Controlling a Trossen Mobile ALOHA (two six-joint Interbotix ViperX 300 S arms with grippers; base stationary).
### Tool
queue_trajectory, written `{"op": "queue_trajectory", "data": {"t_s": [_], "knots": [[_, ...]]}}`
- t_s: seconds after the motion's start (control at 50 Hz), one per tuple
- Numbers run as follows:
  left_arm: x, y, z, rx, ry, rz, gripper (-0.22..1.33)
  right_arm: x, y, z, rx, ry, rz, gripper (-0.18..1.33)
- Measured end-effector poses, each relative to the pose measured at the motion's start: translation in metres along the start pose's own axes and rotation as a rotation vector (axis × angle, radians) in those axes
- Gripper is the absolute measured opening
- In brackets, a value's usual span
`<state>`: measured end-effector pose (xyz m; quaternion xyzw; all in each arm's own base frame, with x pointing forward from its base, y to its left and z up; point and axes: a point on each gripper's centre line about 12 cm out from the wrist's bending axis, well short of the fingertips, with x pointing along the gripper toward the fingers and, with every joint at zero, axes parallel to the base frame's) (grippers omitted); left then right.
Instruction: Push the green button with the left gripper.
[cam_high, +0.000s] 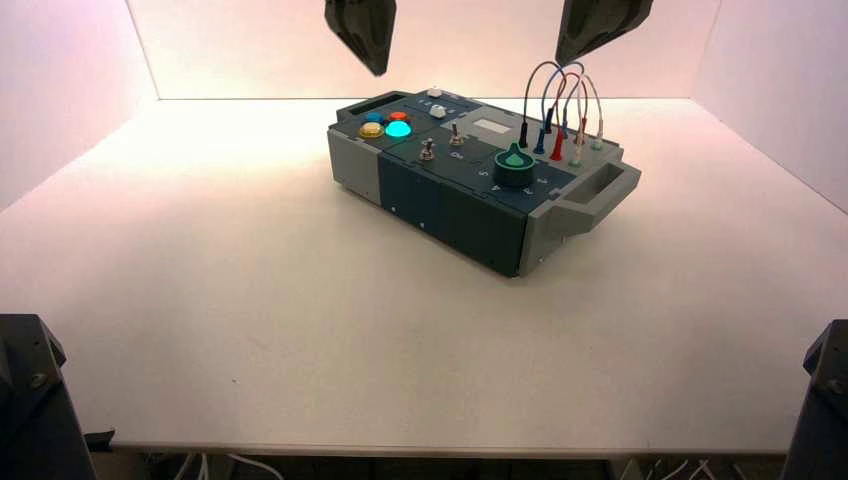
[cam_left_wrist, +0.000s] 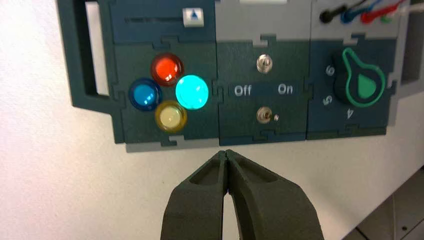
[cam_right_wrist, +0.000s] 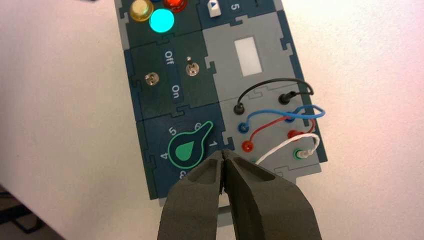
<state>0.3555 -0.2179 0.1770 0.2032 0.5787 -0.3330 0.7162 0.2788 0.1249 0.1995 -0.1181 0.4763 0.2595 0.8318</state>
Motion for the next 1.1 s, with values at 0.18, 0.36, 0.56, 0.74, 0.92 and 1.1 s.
{"op": "queue_trajectory", "data": {"t_s": [0.18,0.36,0.56,0.74,0.92,1.1], "knots": [[0.0054,0.0007,-0.0024,0.001,-0.009,0.006,-0.16,0.0029,-0.0011,-0.0017,0.003,-0.012,-0.009,-0.13],[0.0051,0.0006,-0.0022,0.000,-0.014,0.007,-0.16,0.0055,-0.0018,-0.0037,-0.001,-0.010,-0.014,-0.13],[0.0065,-0.0008,-0.0086,0.000,-0.004,0.005,-0.16,0.0057,-0.0018,-0.0043,-0.002,-0.008,-0.015,-0.13],[0.0002,-0.0017,-0.0082,0.002,-0.023,0.010,-0.16,0.0057,-0.0020,-0.0044,-0.005,-0.008,-0.016,-0.13],[0.0013,-0.0017,-0.0092,0.000,-0.021,0.010,-0.16,0.0057,-0.0020,-0.0044,-0.005,-0.008,-0.016,-0.13],[0.0006,-0.0018,-0.0089,0.000,-0.025,0.010,-0.16,0.0062,-0.0019,-0.0055,-0.004,-0.005,-0.016,-0.13]]}}
